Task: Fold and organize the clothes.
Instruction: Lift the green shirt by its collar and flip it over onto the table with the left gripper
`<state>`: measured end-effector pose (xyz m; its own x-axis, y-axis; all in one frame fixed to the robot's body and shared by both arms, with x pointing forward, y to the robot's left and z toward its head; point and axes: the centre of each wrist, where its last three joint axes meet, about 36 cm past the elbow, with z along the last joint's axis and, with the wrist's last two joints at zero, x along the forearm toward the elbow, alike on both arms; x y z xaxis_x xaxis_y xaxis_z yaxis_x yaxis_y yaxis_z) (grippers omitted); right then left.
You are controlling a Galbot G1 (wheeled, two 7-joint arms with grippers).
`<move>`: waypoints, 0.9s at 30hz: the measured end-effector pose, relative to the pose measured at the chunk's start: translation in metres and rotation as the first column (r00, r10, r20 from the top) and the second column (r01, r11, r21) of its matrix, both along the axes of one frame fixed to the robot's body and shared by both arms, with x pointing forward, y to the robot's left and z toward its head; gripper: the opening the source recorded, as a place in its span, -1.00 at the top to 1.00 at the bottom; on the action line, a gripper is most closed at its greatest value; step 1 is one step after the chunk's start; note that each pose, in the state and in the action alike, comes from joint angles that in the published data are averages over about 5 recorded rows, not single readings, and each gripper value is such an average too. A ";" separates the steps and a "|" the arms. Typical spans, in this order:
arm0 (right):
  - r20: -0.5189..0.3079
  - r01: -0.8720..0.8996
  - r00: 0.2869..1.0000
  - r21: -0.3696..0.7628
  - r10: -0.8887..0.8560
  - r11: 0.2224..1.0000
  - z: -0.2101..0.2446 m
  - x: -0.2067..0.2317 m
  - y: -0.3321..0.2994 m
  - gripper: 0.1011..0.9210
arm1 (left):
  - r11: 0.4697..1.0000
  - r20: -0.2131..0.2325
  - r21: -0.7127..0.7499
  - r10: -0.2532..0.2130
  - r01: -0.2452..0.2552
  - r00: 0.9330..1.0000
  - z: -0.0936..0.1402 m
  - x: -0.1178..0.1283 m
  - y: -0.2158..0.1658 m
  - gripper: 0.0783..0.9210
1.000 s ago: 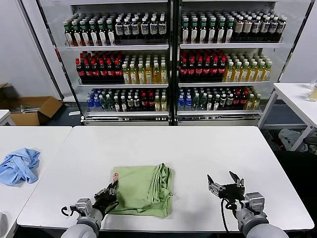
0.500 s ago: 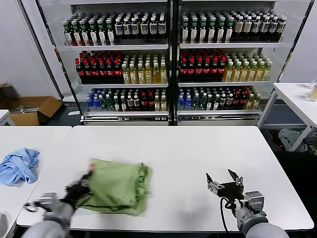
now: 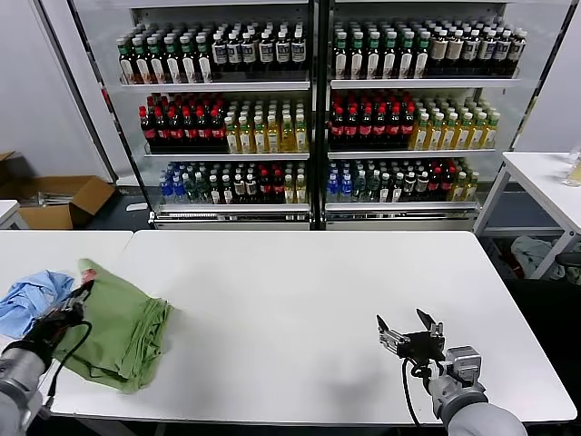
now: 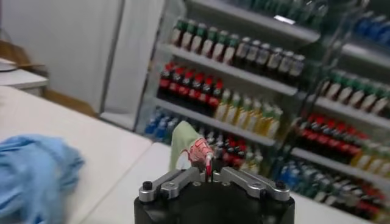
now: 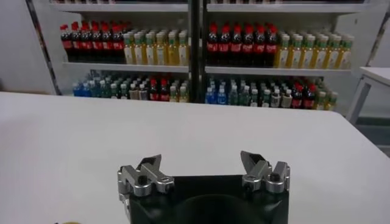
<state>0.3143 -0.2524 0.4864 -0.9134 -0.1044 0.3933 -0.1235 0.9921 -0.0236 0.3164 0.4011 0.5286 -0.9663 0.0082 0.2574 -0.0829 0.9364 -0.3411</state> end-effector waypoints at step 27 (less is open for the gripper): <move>0.015 0.039 0.999 -0.036 -0.039 0.999 0.010 -0.010 -0.016 -0.76 | 0.890 0.036 -0.283 -0.364 0.359 0.931 -0.086 0.031 -0.258 0.69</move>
